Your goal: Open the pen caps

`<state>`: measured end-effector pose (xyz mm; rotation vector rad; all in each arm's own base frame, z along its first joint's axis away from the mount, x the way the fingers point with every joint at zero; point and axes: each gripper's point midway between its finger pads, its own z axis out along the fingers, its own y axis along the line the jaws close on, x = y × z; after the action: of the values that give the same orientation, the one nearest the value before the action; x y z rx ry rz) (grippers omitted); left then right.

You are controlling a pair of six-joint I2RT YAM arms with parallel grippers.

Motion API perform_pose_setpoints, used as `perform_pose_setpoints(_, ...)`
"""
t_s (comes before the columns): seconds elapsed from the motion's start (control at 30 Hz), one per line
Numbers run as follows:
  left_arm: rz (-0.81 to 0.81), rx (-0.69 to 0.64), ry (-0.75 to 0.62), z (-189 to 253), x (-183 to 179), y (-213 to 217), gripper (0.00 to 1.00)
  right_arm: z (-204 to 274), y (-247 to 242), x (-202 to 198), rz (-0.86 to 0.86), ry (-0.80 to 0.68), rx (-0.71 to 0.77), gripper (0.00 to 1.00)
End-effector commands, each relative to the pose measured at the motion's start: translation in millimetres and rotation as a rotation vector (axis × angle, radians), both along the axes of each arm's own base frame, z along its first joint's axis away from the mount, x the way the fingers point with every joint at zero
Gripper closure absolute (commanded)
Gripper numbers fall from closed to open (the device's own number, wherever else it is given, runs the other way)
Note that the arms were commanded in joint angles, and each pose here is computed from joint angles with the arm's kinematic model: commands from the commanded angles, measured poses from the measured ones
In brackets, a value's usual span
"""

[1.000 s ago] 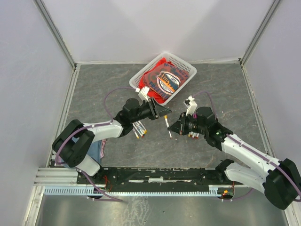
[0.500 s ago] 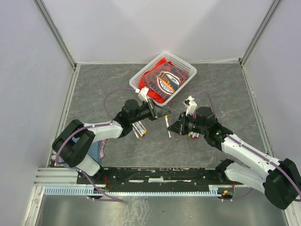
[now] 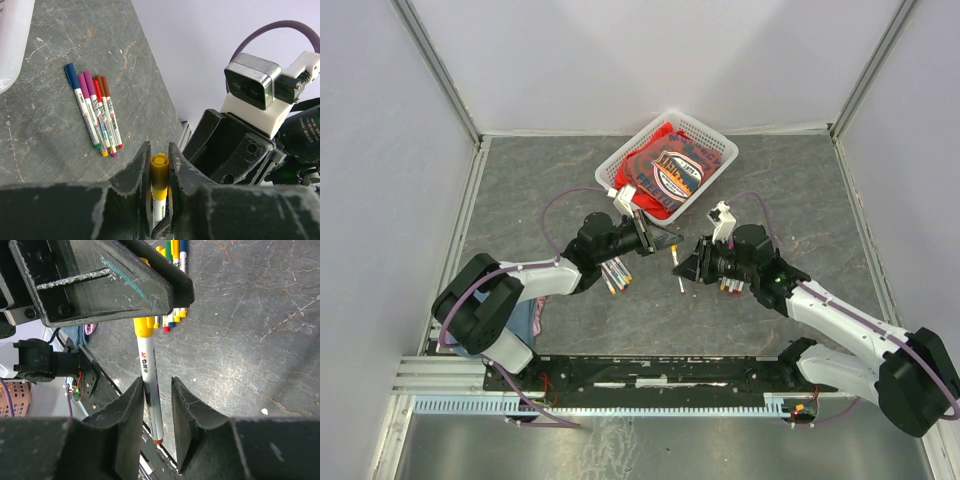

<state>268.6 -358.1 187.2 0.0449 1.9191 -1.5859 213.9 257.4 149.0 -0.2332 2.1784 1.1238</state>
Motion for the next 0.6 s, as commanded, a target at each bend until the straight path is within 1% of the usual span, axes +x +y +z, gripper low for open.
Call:
perform_pose_setpoints(0.0, -0.051, -0.073, -0.012, 18, -9, -5, 0.97, 30, 10, 17, -0.005, -0.093, 0.052, 0.65)
perform_pose_setpoints(0.1, -0.054, -0.075, -0.011, 18, -8, -5, 0.97, 30, 12, 19, 0.002, -0.094, 0.056, 0.67)
perform_pose_setpoints(0.13, -0.054, -0.074, -0.011, 17, -8, -6, 0.97, 30, 13, 19, 0.002, -0.095, 0.056, 0.71)
perform_pose_setpoints(0.2, -0.051, -0.073, -0.011, 16, -7, -5, 0.97, 27, 13, 20, 0.004, -0.091, 0.049, 0.84)
perform_pose_setpoints(0.23, -0.051, -0.073, -0.013, 16, -7, -6, 0.97, 24, 13, 21, 0.005, -0.086, 0.041, 0.93)
perform_pose_setpoints(0.27, -0.047, -0.074, -0.015, 16, -6, -6, 0.97, 21, 13, 21, 0.004, -0.078, 0.031, 0.98)
perform_pose_setpoints(0.33, -0.02, -0.068, -0.024, 18, 0, -6, 0.97, 14, 12, 21, 0.006, -0.068, 0.01, 0.99)
perform_pose_setpoints(0.4, 0.041, -0.032, -0.034, 18, 13, -3, 0.97, 6, 9, 22, -0.007, -0.056, -0.022, 0.99)
perform_pose_setpoints(0.57, 0.263, 0.128, -0.044, 17, 56, 16, 0.97, -20, -15, 27, -0.072, -0.035, -0.19, 0.99)
